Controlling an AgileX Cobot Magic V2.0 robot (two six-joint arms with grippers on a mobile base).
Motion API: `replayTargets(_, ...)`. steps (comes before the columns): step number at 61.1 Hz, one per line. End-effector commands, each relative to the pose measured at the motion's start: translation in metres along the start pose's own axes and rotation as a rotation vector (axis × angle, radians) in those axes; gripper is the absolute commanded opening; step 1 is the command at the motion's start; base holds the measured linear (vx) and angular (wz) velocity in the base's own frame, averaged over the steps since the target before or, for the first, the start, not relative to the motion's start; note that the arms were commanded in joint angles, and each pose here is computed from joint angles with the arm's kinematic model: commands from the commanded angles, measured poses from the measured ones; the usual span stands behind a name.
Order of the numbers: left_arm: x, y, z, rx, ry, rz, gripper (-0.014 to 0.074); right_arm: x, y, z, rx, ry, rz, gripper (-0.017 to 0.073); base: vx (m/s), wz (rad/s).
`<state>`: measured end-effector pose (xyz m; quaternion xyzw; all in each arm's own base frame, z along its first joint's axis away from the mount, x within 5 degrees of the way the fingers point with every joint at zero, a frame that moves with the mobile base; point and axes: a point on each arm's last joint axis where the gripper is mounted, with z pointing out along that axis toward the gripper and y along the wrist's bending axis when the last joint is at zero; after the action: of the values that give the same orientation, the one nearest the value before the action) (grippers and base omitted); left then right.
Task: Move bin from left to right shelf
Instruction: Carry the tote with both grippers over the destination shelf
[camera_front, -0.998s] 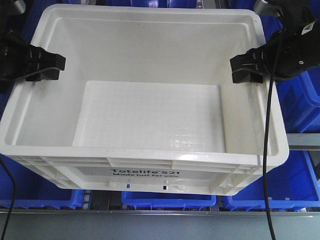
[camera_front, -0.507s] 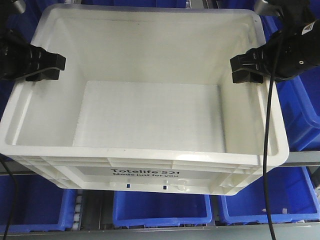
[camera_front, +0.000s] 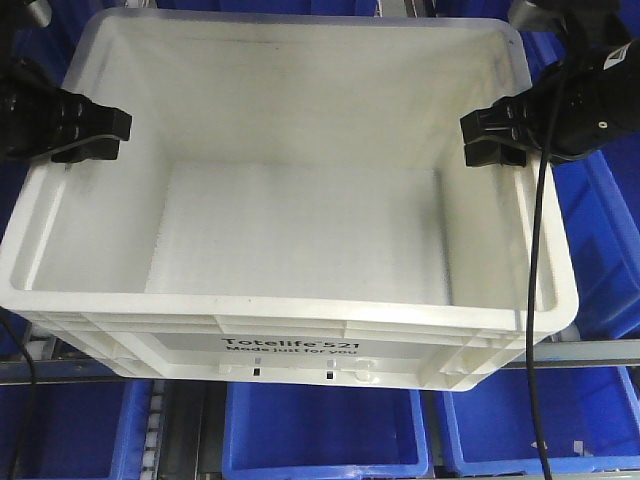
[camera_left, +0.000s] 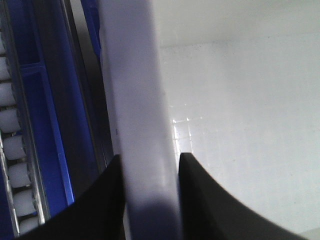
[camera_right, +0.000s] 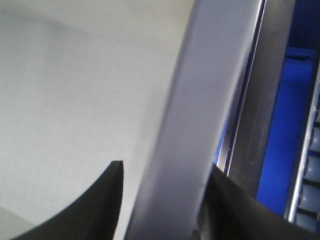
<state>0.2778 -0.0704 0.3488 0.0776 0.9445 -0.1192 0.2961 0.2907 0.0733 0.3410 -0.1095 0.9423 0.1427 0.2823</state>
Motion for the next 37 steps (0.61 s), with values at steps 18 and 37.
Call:
replayTargets(18, -0.0170, -0.0073, -0.0289, 0.017, -0.194, 0.036, -0.0008, -0.0112, 0.0059, -0.0243, -0.002, -0.132, -0.049, -0.0004, 0.06, 0.06)
replayTargets(37, -0.0170, -0.0073, -0.0289, 0.017, -0.194, 0.036, -0.0008, -0.0112, 0.0059, -0.0243, -0.002, -0.132, -0.049, -0.0004, 0.01, 0.01)
